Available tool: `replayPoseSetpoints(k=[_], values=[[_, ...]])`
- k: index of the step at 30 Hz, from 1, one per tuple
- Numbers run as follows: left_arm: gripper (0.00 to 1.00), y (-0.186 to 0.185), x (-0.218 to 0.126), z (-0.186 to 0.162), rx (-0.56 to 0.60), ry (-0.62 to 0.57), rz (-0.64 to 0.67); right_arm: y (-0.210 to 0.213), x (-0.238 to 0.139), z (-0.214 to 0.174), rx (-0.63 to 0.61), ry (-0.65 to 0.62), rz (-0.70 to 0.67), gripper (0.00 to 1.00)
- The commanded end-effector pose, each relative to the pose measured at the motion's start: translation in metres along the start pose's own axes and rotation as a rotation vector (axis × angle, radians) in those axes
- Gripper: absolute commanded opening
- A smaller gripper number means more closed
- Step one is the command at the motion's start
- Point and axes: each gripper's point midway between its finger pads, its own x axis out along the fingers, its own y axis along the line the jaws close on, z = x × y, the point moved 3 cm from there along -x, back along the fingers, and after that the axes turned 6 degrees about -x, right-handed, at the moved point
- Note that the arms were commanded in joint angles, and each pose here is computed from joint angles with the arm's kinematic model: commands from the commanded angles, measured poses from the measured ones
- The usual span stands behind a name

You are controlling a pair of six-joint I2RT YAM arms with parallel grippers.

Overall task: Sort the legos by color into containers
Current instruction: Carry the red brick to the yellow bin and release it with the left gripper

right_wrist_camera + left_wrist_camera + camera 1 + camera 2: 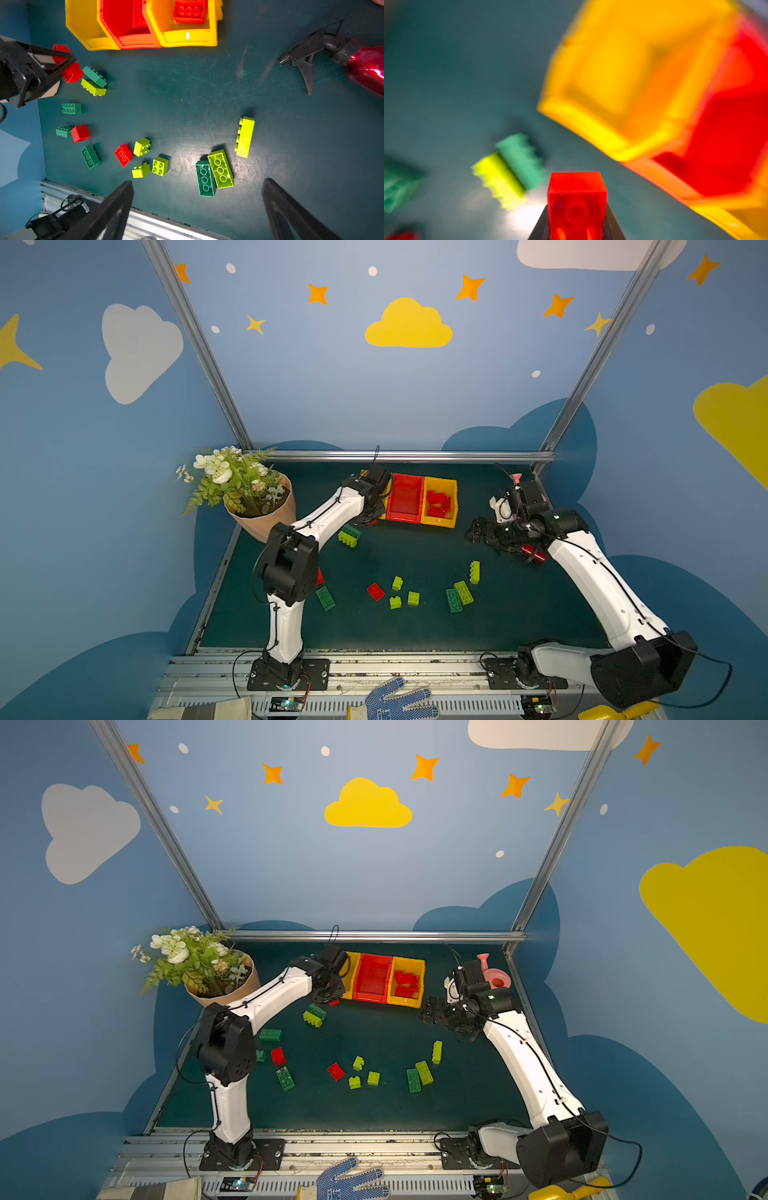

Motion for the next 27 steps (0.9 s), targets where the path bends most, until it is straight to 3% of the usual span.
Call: replayPoseSetpoints(k=[1,8,16,17,20,22,24,27], values=[[0.26,-0.053,0.005,-0.017,0.203,0.055,-0.084,-0.002,-0.018,0.003,-0.015,-0.047,0.001,0.95],[0.28,-0.163,0.014,-0.034,0.389,0.077,-0.392,-0.021,-0.033,-0.005,0.023,-0.072,-0.043,0.94],[0.33,-0.2,0.035,-0.04,0.372,0.066,-0.562,-0.034,-0.041,-0.012,0.075,-0.083,-0.066,0.94],[0.37,-0.202,0.037,-0.04,0.369,0.066,-0.573,-0.034,-0.042,-0.013,0.078,-0.083,-0.068,0.95],[0.77,-0.206,0.045,-0.04,0.351,0.056,-0.587,-0.037,-0.043,-0.013,0.087,-0.084,-0.072,0.95],[0.9,-0.208,0.051,-0.037,0.333,0.041,-0.592,-0.037,-0.044,-0.012,0.092,-0.084,-0.074,0.95],[0.97,-0.209,0.052,-0.031,0.315,0.03,-0.6,-0.038,-0.047,-0.011,0.093,-0.087,-0.081,0.94],[0.97,-0.212,0.042,-0.023,0.31,0.011,-0.621,-0.04,-0.049,-0.011,0.099,-0.096,-0.089,0.95]])
